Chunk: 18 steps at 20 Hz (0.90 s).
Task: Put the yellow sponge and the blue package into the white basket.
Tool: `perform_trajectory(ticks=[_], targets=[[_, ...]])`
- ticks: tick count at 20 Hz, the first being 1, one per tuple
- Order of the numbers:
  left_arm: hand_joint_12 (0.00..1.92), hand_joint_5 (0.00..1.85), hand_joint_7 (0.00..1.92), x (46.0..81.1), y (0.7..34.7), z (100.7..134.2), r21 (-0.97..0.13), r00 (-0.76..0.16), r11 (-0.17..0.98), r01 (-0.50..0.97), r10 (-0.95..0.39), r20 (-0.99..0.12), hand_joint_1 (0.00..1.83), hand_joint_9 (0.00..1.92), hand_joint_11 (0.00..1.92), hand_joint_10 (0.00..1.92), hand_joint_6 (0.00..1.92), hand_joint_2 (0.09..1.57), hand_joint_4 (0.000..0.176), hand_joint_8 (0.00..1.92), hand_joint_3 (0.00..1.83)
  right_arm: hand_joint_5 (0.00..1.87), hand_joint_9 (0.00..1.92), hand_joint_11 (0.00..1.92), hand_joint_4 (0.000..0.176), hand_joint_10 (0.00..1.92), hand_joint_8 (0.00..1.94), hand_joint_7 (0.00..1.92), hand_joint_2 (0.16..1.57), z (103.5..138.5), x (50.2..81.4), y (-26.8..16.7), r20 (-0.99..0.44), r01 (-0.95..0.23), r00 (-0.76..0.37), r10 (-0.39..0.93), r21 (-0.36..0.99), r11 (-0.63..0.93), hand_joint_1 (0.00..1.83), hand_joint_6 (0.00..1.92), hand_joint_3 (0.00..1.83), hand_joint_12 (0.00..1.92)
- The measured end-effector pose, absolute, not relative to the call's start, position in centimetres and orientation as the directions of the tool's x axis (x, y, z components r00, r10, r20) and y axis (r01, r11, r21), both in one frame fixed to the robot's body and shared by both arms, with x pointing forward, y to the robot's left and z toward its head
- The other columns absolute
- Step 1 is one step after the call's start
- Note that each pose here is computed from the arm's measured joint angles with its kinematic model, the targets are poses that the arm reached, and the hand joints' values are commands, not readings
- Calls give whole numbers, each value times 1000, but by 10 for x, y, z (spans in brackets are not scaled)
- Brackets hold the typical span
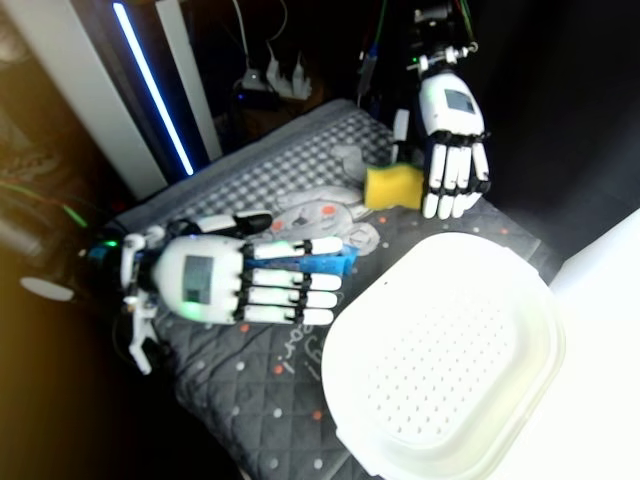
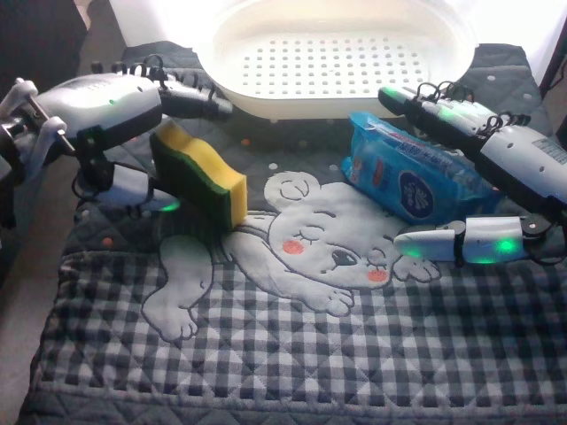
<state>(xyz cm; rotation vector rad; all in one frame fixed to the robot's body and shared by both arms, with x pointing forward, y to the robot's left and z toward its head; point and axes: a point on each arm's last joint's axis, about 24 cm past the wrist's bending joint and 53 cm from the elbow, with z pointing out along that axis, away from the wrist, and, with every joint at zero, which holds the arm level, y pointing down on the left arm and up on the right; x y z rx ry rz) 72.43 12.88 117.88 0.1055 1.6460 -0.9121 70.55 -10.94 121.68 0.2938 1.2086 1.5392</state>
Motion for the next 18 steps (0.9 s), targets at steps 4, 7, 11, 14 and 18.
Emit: perform_trajectory(ticks=[4, 7, 11, 14, 18], targets=[[267, 529, 418, 723, 131, 1166, -531, -346, 682, 504, -404, -847, 1178, 310, 102, 17, 7, 1028, 0, 8, 1, 862, 1030, 759, 0, 903, 771, 954, 1097, 1215, 708, -107, -386, -585, -364, 848, 803, 115, 1370, 676, 0, 1078], [1043, 1056, 827, 727, 127, 1160, -547, -359, 675, 494, -415, -836, 1233, 780, 177, 45, 883, 1130, 0, 844, 0, 937, 1059, 918, 0, 981, 709, 1126, 1079, 1223, 711, -113, -367, -596, -346, 864, 797, 100, 1366, 923, 5, 987], [1513, 1149, 924, 730, 121, 1159, -571, -361, 657, 493, -443, -821, 1239, 969, 315, 328, 647, 1096, 0, 1133, 0, 1066, 1357, 1025, 0, 333, 640, 1268, 1042, 1224, 713, -114, -352, -593, -351, 868, 801, 85, 1284, 703, 2, 1039], [1760, 1216, 995, 733, 122, 1166, -576, -345, 648, 498, -461, -817, 1276, 858, 486, 1146, 359, 1077, 0, 1202, 1, 1126, 1452, 1078, 0, 187, 506, 1333, 1021, 1232, 719, -114, -354, -600, -358, 864, 796, 77, 1289, 628, 0, 1027], [1919, 1161, 859, 736, 118, 1228, -595, -249, 561, 575, -573, -781, 1260, 744, 559, 1633, 417, 1094, 0, 1477, 4, 1200, 1519, 1155, 0, 75, 461, 1365, 1003, 1262, 716, -91, -443, -665, -372, 816, 740, 98, 1297, 483, 0, 892]])
